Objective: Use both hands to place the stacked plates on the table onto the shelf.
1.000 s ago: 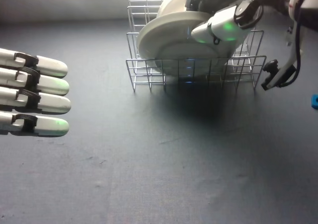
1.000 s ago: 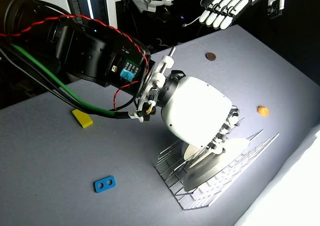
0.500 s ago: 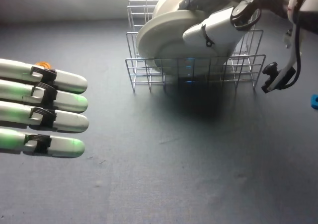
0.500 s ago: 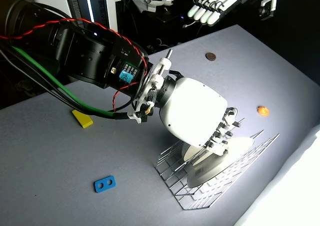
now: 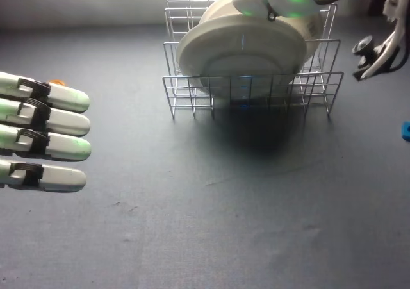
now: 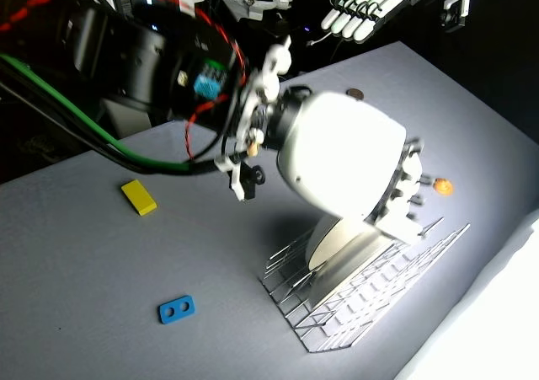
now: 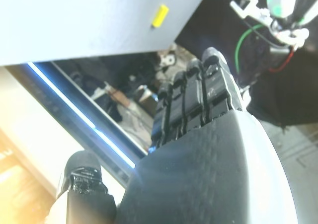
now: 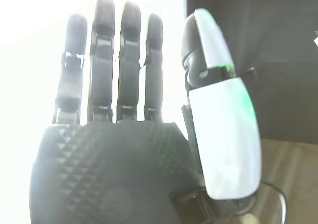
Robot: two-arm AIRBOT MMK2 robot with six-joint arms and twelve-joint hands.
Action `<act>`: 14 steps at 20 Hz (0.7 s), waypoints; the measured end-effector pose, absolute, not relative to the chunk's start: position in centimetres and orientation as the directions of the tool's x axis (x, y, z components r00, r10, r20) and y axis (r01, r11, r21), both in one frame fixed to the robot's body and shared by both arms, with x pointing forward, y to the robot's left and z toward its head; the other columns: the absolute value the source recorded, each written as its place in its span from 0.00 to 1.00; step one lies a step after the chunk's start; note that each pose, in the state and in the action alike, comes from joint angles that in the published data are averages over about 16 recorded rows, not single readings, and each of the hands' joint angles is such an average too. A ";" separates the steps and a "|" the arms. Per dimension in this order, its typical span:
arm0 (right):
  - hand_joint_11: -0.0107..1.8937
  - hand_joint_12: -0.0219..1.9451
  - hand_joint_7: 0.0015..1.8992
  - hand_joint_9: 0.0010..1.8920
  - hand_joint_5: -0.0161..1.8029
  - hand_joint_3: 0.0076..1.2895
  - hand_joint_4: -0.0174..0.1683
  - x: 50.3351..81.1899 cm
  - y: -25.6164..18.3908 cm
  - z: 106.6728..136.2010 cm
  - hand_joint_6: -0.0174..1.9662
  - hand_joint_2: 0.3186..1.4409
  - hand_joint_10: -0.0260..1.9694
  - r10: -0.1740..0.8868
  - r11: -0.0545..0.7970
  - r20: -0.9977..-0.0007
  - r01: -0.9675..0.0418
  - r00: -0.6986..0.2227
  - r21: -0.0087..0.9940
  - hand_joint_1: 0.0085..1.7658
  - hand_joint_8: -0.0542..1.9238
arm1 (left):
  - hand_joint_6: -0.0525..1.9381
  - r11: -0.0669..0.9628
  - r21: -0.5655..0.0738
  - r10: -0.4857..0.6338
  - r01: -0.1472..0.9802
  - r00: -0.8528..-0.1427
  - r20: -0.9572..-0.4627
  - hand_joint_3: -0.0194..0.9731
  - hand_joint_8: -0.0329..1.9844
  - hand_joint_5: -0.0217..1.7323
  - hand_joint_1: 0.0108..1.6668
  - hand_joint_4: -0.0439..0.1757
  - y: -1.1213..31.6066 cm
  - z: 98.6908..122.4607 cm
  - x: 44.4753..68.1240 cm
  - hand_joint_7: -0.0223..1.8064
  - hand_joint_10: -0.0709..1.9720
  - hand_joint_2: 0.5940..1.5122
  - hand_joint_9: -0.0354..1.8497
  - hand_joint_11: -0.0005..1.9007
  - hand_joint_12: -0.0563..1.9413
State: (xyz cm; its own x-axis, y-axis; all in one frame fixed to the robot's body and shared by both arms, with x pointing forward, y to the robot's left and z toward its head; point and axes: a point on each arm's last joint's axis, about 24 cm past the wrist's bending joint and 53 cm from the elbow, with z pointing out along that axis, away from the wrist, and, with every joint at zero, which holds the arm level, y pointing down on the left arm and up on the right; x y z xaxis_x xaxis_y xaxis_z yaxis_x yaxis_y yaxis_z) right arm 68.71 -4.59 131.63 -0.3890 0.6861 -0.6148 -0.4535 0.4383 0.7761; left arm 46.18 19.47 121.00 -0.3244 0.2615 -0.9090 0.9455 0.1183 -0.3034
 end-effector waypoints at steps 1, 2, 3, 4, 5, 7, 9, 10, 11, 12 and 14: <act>0.14 0.70 0.43 0.36 0.41 0.00 0.08 68.1 -4.7 131.8 0.05 0.76 0.16 0.672 0.451 -0.638 -0.475 -0.376 0.756 0.51 0.05 | 0.03 0.120 -0.302 0.262 0.946 -0.324 -0.909 0.03 0.02 0.08 0.01 0.23 19.6 121.0 46.2 0.07 0.04 0.55 0.07 0.02 0.10; 0.15 0.71 0.42 0.35 0.41 0.00 0.08 67.5 -4.7 132.0 0.07 0.76 0.20 0.657 0.464 -0.661 -0.497 -0.363 0.733 0.48 0.07 | 0.04 0.122 -0.301 0.263 0.946 -0.323 -0.909 0.03 0.02 0.10 0.01 0.23 19.7 121.0 46.3 0.09 0.05 0.55 0.09 0.03 0.13; 0.16 0.72 0.42 0.35 0.41 0.00 0.08 66.9 -4.8 132.0 0.09 0.76 0.25 0.640 0.477 -0.684 -0.518 -0.349 0.710 0.46 0.12 | 0.06 0.123 -0.300 0.264 0.946 -0.323 -0.909 0.03 0.05 0.12 0.01 0.23 19.8 121.0 46.4 0.12 0.07 0.56 0.11 0.04 0.18; 0.18 0.74 0.42 0.36 0.41 0.00 0.08 66.2 -4.9 132.1 0.14 0.76 0.30 0.622 0.489 -0.707 -0.538 -0.336 0.686 0.43 0.17 | 0.09 0.123 -0.299 0.265 0.946 -0.322 -0.909 0.03 0.09 0.14 0.01 0.23 19.9 121.0 46.4 0.14 0.11 0.57 0.13 0.05 0.23; 0.21 0.76 0.43 0.37 0.41 0.00 0.09 65.5 -5.0 132.0 0.20 0.76 0.35 0.605 0.500 -0.728 -0.557 -0.323 0.663 0.40 0.23 | 0.15 0.124 -0.298 0.265 0.946 -0.321 -0.909 0.03 0.14 0.16 0.01 0.23 19.9 121.0 46.4 0.17 0.17 0.57 0.16 0.07 0.29; 0.28 0.80 0.46 0.40 0.44 0.00 0.09 64.1 -5.2 131.8 0.31 0.75 0.46 0.570 0.518 -0.764 -0.590 -0.302 0.620 0.35 0.35 | 0.26 0.124 -0.297 0.266 0.947 -0.320 -0.909 0.03 0.26 0.22 0.01 0.23 20.0 121.0 46.5 0.24 0.28 0.58 0.22 0.13 0.40; 0.35 0.83 0.49 0.44 0.47 0.00 0.09 63.1 -5.3 131.4 0.41 0.75 0.56 0.543 0.529 -0.788 -0.610 -0.290 0.589 0.30 0.45 | 0.36 0.123 -0.296 0.266 0.947 -0.319 -0.910 0.03 0.36 0.30 0.01 0.25 20.1 121.0 46.5 0.32 0.38 0.58 0.30 0.20 0.51; 0.36 0.84 0.49 0.45 0.47 0.00 0.09 62.6 -5.4 131.3 0.43 0.75 0.59 0.532 0.533 -0.796 -0.618 -0.287 0.578 0.29 0.48 | 0.39 0.123 -0.296 0.266 0.947 -0.319 -0.910 0.03 0.38 0.32 0.01 0.25 20.1 121.0 46.5 0.34 0.40 0.59 0.31 0.21 0.53; 0.38 0.85 0.49 0.45 0.47 0.00 0.09 62.2 -5.4 131.2 0.46 0.75 0.62 0.522 0.535 -0.804 -0.625 -0.284 0.569 0.27 0.51 | 0.41 0.123 -0.296 0.266 0.947 -0.319 -0.910 0.03 0.41 0.34 0.01 0.25 20.1 121.0 46.5 0.36 0.43 0.59 0.33 0.23 0.57; 0.40 0.86 0.50 0.46 0.48 0.00 0.09 61.8 -5.4 131.0 0.49 0.75 0.67 0.512 0.538 -0.811 -0.631 -0.282 0.559 0.24 0.55 | 0.44 0.122 -0.296 0.266 0.947 -0.319 -0.910 0.03 0.44 0.36 0.01 0.25 20.1 121.1 46.5 0.39 0.46 0.59 0.35 0.24 0.61; 0.45 0.89 0.52 0.49 0.50 0.00 0.10 60.9 -5.4 130.5 0.58 0.75 0.76 0.492 0.540 -0.824 -0.644 -0.281 0.542 0.19 0.65 | 0.52 0.120 -0.296 0.266 0.948 -0.318 -0.910 0.03 0.52 0.42 0.01 0.25 20.1 121.1 46.5 0.45 0.54 0.60 0.41 0.29 0.71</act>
State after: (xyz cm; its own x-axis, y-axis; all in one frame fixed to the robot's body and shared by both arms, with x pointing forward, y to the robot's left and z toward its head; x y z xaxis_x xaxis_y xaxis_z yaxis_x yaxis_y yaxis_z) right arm 60.91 -5.37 130.54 -0.2815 0.4918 -0.8240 -0.6436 0.5401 0.5422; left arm 46.47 20.06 121.06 -0.3181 0.2660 -0.9100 0.9476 0.1204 -0.2961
